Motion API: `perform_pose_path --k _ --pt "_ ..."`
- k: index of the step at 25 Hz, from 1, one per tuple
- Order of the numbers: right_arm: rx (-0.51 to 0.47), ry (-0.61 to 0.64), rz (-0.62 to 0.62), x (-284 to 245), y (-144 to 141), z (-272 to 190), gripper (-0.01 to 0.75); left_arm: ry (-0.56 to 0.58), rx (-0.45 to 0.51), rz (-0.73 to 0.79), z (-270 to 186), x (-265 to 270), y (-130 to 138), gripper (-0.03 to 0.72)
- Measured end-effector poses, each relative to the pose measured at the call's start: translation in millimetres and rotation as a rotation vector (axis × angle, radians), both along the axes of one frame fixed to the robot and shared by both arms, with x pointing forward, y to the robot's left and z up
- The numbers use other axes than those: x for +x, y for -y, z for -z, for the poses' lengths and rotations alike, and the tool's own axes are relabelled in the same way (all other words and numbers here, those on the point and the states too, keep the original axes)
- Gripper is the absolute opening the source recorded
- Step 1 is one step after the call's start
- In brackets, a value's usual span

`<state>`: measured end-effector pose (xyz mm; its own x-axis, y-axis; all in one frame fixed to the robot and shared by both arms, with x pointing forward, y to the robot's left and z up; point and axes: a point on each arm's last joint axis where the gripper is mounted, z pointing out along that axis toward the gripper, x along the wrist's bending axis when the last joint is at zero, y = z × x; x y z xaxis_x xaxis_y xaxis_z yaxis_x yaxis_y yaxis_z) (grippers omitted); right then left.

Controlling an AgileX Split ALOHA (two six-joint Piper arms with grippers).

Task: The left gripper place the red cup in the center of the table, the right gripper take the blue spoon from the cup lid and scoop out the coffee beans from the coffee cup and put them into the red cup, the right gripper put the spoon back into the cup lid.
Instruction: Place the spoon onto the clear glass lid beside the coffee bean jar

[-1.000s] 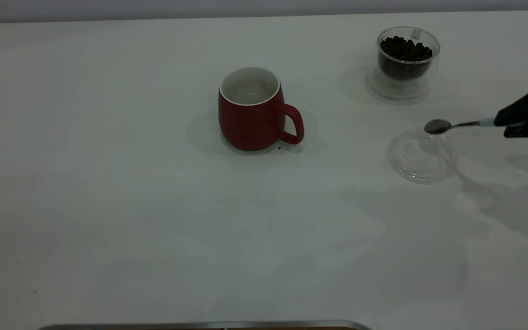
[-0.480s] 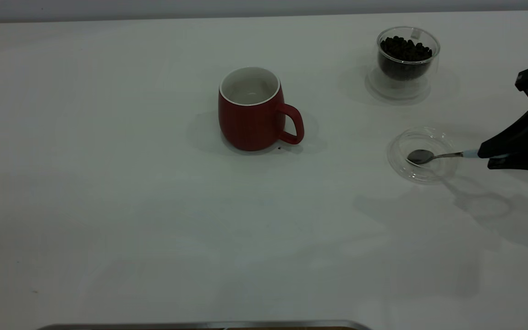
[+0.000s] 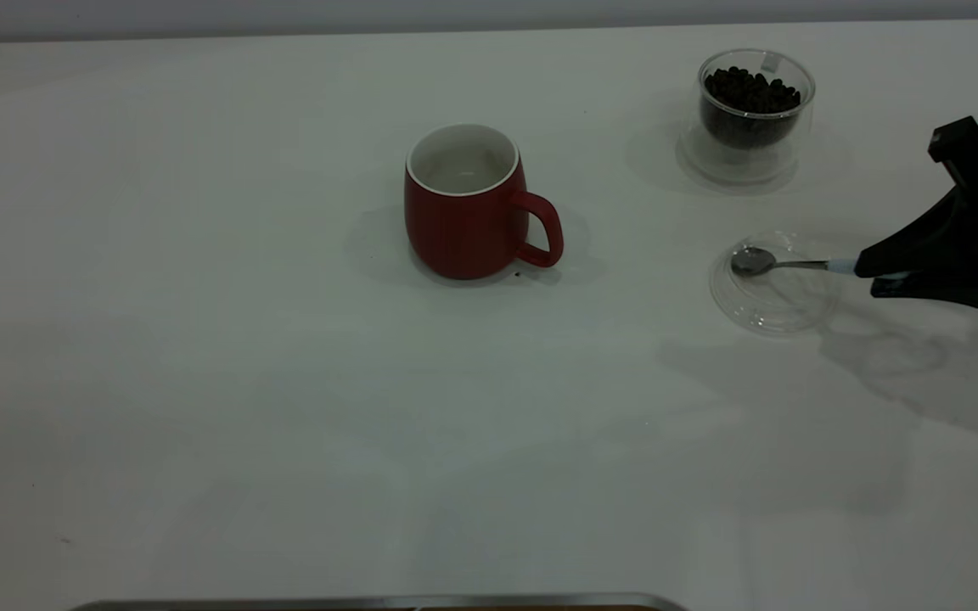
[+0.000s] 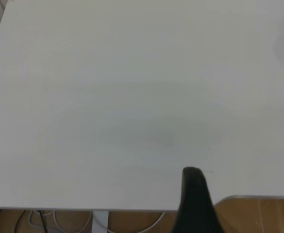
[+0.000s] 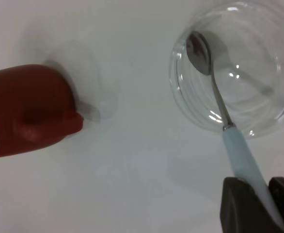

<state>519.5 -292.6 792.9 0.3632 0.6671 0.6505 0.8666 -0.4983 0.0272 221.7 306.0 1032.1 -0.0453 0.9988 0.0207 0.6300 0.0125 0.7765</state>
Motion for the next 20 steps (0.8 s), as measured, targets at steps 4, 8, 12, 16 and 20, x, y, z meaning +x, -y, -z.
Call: perform_pose_path --k 4,8,12,16,20 --pt "0.011 -0.011 -0.006 0 -1 6 0.113 0.000 0.000 0.000 0 0 0 0.587" --pt "-0.001 -0.013 -0.014 -1 0 8 0.113 0.000 0.000 0.000 0 0 0 0.587" --pt "-0.015 -0.017 -0.014 -1 1 9 0.116 0.000 0.000 0.000 0 0 0 0.587" --pt "-0.041 -0.027 -0.011 -2 3 11 0.128 0.000 0.000 0.000 0 0 0 0.587" --pt "-0.063 -0.033 -0.010 -2 4 12 0.137 0.000 0.000 0.000 0 0 0 0.587"
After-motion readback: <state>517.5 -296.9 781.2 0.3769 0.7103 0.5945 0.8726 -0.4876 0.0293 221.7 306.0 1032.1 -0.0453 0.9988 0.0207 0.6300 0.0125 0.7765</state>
